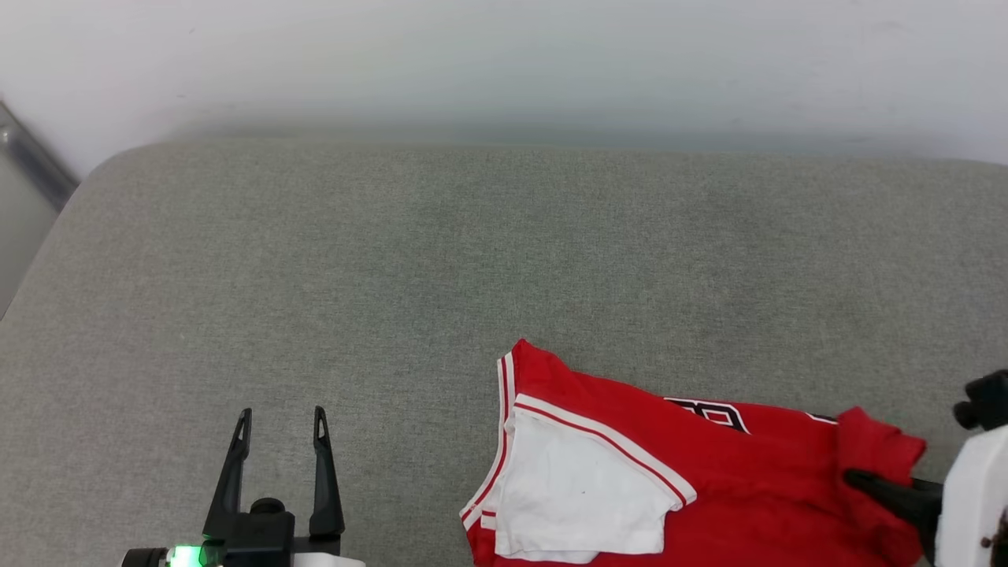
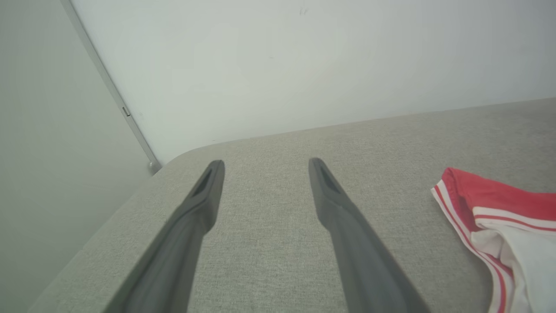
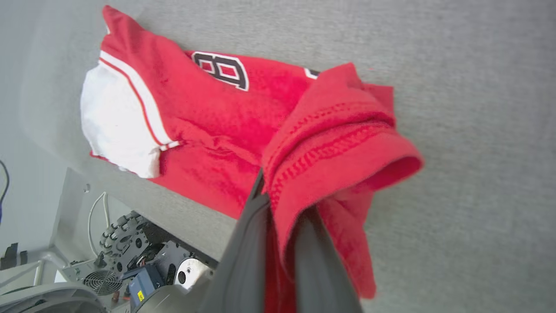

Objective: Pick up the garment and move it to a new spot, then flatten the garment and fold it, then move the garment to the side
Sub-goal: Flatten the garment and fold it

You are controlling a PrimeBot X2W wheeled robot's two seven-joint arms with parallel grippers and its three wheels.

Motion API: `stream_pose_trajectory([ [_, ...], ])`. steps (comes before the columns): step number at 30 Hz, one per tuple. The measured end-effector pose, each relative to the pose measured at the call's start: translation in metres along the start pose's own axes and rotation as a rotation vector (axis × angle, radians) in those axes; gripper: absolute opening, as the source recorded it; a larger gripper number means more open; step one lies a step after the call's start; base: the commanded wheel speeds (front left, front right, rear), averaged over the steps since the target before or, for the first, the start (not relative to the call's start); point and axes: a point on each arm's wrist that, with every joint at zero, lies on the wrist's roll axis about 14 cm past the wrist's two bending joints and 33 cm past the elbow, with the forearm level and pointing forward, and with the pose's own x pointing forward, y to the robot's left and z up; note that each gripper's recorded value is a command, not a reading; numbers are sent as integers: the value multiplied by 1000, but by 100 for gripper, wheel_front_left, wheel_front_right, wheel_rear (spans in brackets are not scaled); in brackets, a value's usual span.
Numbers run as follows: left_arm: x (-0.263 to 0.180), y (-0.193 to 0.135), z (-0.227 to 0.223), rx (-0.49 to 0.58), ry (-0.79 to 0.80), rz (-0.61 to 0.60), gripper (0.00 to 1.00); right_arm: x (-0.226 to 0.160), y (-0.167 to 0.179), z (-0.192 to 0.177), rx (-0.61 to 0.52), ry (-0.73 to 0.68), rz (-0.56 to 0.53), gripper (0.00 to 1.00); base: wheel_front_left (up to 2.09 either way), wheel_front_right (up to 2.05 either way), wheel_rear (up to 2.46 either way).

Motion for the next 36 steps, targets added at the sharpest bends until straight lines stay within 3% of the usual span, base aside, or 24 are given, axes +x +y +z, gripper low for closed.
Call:
stream_pose_trajectory([
  [1, 0, 0, 0, 0, 0, 0, 100, 0, 0, 0, 0, 0, 0, 0, 0, 0, 0],
  [4, 0, 0, -3, 7, 7, -2, 100, 11, 51, 12, -118, 10, 126, 0, 0, 0, 0],
  [9, 4, -1, -3, 6, 7, -10, 100, 26, 98, 17, -243, 60, 229, 0, 0, 0, 0],
  [10, 6, -1, -5, 7, 13, -12, 100, 39, 126, 20, -330, 95, 284, 0, 0, 0, 0],
  [15, 11, -1, -6, 6, 14, -13, 100, 66, 162, 25, -487, 129, 320, 0, 0, 0, 0],
  [18, 15, -1, -7, 7, 17, -11, 100, 85, 181, 22, -523, 164, 352, 0, 0, 0, 0],
  [25, 22, 1, -13, 11, 33, -4, 100, 127, 200, 10, -602, 235, 356, 0, 0, 0, 0],
  [34, 27, 2, -21, 16, 55, 1, 100, 161, 182, -34, -610, 353, 317, 0, 0, 0, 0],
  [35, 27, 2, -21, 16, 56, 0, 100, 161, 182, -34, -625, 342, 317, 18, 0, 0, 0],
  [36, 27, 2, -21, 17, 56, 0, 100, 162, 182, -31, -643, 320, 318, 96, 0, 0, 0],
])
